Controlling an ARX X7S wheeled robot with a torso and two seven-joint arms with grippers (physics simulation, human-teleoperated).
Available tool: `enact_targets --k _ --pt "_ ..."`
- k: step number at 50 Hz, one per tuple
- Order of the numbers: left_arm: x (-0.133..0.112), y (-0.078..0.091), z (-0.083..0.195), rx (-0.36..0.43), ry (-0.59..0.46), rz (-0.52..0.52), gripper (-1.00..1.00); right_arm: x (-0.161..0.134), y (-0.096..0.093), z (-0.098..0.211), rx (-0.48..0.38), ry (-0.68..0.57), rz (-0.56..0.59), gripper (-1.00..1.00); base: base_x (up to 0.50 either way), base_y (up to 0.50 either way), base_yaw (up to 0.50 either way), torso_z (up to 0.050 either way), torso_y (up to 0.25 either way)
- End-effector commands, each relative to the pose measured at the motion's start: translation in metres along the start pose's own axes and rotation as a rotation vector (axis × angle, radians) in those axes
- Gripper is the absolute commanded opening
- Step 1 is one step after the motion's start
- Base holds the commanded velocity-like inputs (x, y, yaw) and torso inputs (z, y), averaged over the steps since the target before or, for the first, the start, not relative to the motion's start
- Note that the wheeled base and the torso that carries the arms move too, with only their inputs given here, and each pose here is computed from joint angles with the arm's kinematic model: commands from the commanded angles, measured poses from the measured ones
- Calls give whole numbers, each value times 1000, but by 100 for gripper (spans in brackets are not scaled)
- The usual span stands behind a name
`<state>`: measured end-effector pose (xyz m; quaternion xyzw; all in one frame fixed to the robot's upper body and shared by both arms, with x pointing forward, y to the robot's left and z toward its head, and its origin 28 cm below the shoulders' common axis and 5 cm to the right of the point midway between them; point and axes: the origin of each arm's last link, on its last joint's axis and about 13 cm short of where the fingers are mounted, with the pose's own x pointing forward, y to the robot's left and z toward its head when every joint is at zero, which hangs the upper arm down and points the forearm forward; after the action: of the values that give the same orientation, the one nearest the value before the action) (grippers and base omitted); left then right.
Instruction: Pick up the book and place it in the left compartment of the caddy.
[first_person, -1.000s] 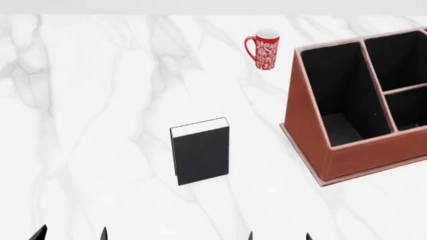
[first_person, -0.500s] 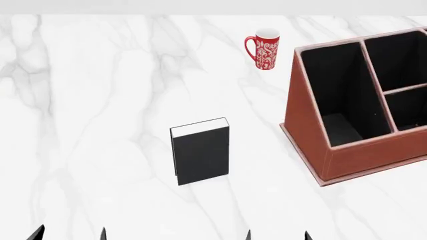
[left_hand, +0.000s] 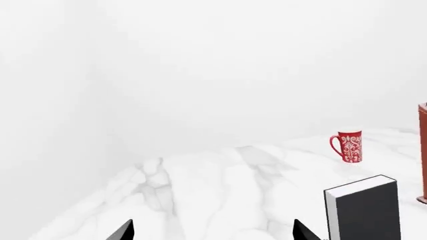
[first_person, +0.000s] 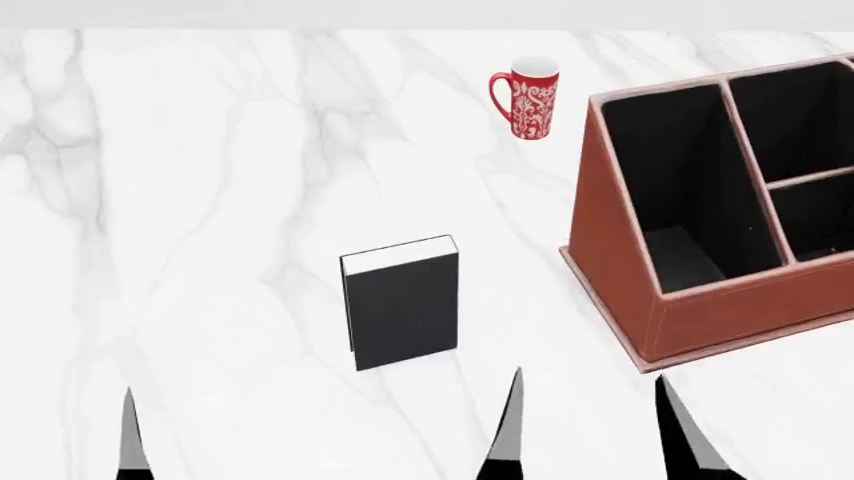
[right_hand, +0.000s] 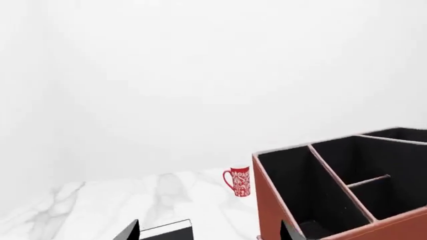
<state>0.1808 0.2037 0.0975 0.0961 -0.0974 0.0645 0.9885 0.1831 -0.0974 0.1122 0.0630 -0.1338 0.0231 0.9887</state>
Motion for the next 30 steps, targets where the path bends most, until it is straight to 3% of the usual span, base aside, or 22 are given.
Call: enact_targets --k 1,16,26,30 --pt "-16 18 36 60 -89 109 100 -12 3 47 34 -141 9 100 0 0 0 0 0" --pt "-41 44 62 106 -167 291 100 -17 2 75 88 -232 -49 100 0 0 0 0 0" --pt "-48 49 62 147 -196 347 100 -19 2 79 87 -260 -60 100 0 0 0 0 0" --pt "-55 56 62 204 -224 496 100 -21 2 81 98 -266 -63 100 0 0 0 0 0"
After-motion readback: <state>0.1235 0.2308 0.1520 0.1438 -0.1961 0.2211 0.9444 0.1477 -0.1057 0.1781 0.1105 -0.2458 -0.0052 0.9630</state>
